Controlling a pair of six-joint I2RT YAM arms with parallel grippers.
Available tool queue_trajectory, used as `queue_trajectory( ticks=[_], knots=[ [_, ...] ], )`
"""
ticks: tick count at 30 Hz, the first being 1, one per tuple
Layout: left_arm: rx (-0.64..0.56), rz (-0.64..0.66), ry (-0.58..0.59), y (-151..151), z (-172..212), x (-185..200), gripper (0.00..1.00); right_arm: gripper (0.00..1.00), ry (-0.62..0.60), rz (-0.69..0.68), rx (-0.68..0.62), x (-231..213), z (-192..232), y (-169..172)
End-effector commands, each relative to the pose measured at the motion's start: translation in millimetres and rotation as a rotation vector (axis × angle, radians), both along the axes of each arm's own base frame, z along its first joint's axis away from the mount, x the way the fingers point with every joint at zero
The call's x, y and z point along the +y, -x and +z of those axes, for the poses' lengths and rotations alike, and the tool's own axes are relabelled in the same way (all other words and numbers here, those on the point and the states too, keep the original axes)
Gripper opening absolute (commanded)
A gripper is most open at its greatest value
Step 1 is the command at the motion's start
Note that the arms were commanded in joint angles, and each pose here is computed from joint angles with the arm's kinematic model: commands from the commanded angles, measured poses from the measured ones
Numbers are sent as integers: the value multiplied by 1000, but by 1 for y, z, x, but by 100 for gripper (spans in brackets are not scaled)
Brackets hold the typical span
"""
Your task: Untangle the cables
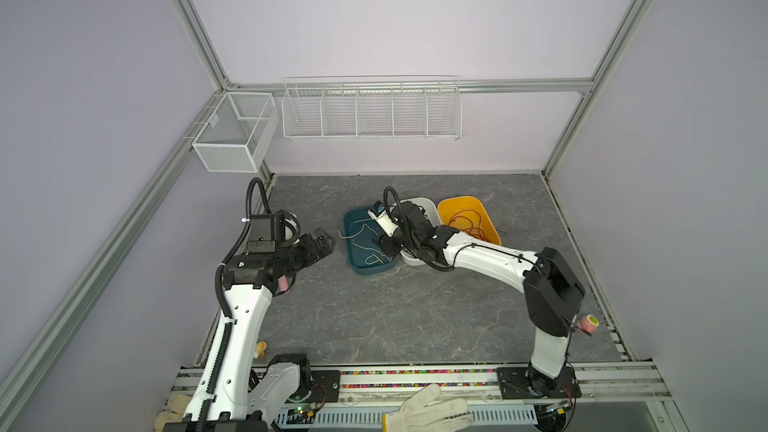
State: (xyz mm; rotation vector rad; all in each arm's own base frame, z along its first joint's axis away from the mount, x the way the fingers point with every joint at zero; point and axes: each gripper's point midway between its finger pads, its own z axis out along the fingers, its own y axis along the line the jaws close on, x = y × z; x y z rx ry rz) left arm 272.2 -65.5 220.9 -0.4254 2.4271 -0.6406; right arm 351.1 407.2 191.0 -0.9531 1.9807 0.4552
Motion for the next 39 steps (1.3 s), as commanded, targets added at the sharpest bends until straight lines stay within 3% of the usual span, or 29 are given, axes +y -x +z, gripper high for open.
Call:
queue_trajectory(
  ticks=[1,5,7,8,12,18,23,30,35,39],
  knots=[
    [-96,38,-61,-9,-2,13,99,74,-54,-89,-66,-38,44,-3],
    [-184,106,-126,-15,-10,28,99,92,-87,-189,-168,-93,81,11],
    [-264,146,-145,-19,-5,35,99,96,-79,-267,-231,-132,93,23],
    [-310,171,-157,-20,-1,40,99,89,-75,-302,-254,-151,96,30],
    [-485,281,-201,-26,7,59,99,89,-65,-503,-305,-234,84,52],
    [-510,276,-313,-44,-23,69,99,89,-9,-835,-413,-330,62,66],
    [-588,306,-441,-46,-39,84,98,89,20,-1032,-359,-379,19,54],
    [-599,260,-523,-62,-69,85,98,89,-4,-1042,-259,-404,-28,22],
    [-627,214,-555,-78,-74,81,99,88,-100,-1085,-279,-427,-34,4],
    [-654,254,-588,-89,-71,88,99,88,-81,-1043,-294,-426,-52,-16]
  ],
)
